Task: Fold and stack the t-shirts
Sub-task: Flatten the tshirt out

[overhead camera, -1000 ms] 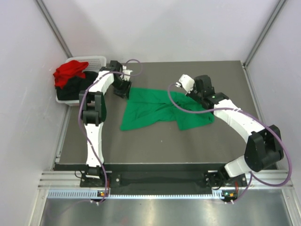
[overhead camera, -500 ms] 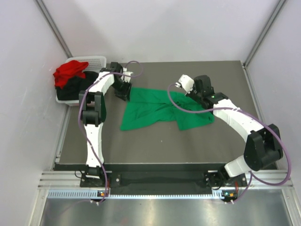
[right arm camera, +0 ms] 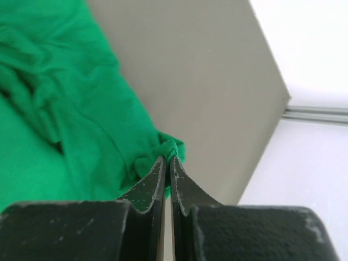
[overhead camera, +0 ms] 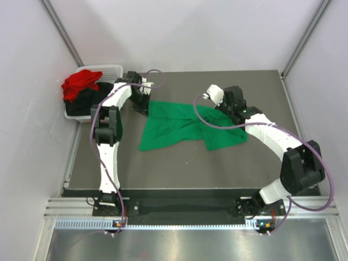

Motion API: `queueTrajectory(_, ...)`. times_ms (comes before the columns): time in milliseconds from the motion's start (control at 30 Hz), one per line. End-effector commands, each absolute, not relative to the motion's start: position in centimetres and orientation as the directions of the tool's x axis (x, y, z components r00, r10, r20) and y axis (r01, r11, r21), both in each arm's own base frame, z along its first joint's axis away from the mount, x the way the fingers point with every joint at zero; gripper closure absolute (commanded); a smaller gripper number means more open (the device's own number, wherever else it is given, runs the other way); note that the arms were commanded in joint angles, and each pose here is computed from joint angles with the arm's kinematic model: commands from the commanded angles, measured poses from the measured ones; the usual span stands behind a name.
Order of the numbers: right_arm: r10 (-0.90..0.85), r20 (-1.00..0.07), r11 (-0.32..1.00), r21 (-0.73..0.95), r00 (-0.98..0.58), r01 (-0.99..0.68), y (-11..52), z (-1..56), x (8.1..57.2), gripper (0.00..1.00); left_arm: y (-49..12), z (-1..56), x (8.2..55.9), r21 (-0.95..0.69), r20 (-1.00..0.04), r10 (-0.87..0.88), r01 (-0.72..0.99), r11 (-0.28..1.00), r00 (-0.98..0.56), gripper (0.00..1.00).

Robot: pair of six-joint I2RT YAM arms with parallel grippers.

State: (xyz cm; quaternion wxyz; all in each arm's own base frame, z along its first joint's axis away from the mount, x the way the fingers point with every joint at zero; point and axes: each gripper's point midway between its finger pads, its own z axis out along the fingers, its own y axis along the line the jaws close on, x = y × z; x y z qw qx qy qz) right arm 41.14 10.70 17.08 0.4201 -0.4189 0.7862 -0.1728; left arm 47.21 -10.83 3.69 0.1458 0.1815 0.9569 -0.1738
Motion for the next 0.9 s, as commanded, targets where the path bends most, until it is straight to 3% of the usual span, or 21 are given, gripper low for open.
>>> queueTrajectory(0,-0.773,-0.551,0.635,-0.687,-0.316,-0.355,8.0,19.7,43.7,1.0,-10.7,10.6,49.4,-0.202,-0.502,0.295,0.441,0.874,-0.813,1.0)
queueTrajectory(167,-0.73,-0.576,0.673,-0.699,-0.367,-0.242,4.5,21.6,47.0,1.0,-9.7,15.6,51.5,-0.093,-0.621,0.298,0.446,0.89,-0.725,1.0)
queueTrajectory(467,-0.724,-0.588,0.676,-0.709,-0.36,-0.203,6.1,20.6,56.3,0.99,-8.9,17.2,52.5,-0.041,-0.651,0.292,0.418,0.908,-0.7,1.0)
queueTrajectory(533,-0.731,-0.56,0.656,-0.733,-0.389,-0.178,5.6,19.4,57.9,0.88,-9.0,16.8,52.4,-0.039,-0.643,0.297,0.418,0.908,-0.706,1.0)
queueTrajectory(567,-0.729,-0.558,0.654,-0.739,-0.397,-0.162,5.4,19.4,58.3,0.62,-9.0,16.6,52.3,-0.04,-0.638,0.299,0.418,0.908,-0.71,1.0)
queueTrajectory(667,-0.666,-0.604,0.711,-0.691,-0.437,-0.128,3.8,20.0,58.9,0.3,-9.5,15.5,51.7,-0.043,-0.612,0.319,0.433,0.9,-0.724,1.0)
queueTrajectory(733,-0.59,-0.666,0.775,-0.626,-0.456,-0.089,2.7,20.8,58.9,0.26,-9.9,15.0,51.3,-0.046,-0.604,0.328,0.442,0.896,-0.727,1.0)
queueTrajectory(867,-0.492,-0.689,0.865,-0.453,-0.532,-0.213,-0.1,18.3,57.2,0.27,-10.2,14.2,50.9,-0.047,-0.585,0.341,0.45,0.892,-0.736,1.0)
